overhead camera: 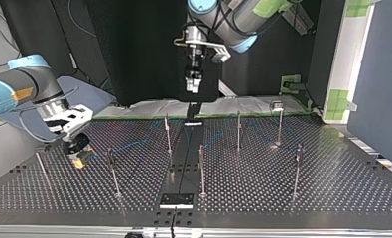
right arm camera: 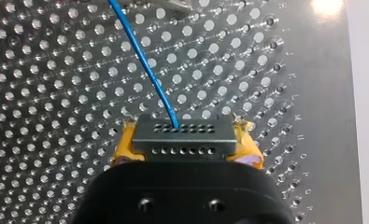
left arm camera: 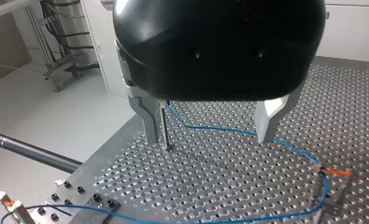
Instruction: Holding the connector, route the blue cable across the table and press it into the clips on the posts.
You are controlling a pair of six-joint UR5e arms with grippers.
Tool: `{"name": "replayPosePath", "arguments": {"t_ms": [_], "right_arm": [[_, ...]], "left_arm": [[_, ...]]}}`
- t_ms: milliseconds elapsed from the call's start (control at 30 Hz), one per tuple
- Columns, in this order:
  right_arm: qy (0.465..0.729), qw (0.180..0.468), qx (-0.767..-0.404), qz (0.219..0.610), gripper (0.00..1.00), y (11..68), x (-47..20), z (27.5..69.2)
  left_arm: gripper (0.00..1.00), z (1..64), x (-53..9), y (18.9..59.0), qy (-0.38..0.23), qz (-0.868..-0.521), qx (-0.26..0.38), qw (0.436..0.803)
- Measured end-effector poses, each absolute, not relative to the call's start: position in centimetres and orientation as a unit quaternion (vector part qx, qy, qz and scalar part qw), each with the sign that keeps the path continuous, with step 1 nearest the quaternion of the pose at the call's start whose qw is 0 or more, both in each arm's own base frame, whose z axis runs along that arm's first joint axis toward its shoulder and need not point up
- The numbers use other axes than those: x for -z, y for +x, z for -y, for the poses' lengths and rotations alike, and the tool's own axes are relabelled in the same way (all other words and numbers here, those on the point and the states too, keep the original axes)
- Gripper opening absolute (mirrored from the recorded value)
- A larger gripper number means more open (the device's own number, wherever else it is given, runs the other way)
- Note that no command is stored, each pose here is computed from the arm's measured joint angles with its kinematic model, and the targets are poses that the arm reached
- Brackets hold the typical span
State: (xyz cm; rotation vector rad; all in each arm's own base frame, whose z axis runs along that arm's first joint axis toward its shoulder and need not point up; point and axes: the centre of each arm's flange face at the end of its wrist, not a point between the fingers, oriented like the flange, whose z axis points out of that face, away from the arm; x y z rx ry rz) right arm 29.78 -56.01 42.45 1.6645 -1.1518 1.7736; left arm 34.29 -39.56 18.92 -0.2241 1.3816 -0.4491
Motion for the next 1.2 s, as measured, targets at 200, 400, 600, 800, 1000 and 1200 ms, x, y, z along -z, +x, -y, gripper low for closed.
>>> {"name": "replayPosePath", "arguments": {"t_ms": [200,400,600,800,1000,1200], "right_arm": [[0.603,0.224,-0.641,0.419,0.0,29.7,-42.3,56.1],[0.604,0.225,-0.64,0.419,0.0,29.9,-42.2,56.0],[0.605,0.226,-0.639,0.418,0.0,30.0,-42.2,56.0],[0.607,0.226,-0.638,0.417,0.0,30.1,-42.1,55.9],[0.607,0.225,-0.638,0.417,0.0,30.1,-42.1,55.9],[0.607,0.225,-0.638,0.417,0.0,30.1,-42.1,55.9]], "left_arm": [[1.0,38.4,-17.4,33.1,-0.103,-0.63,0.204,0.742],[1.0,37.2,-16.1,31.9,-0.104,-0.63,0.203,0.742],[1.0,35.9,-14.8,30.5,-0.104,-0.63,0.203,0.742],[1.0,34.8,-13.8,29.3,-0.105,-0.63,0.201,0.742],[1.0,34.6,-13.7,29.1,-0.105,-0.63,0.201,0.743],[1.0,34.6,-13.7,29.1,-0.105,-0.63,0.201,0.743]]}}
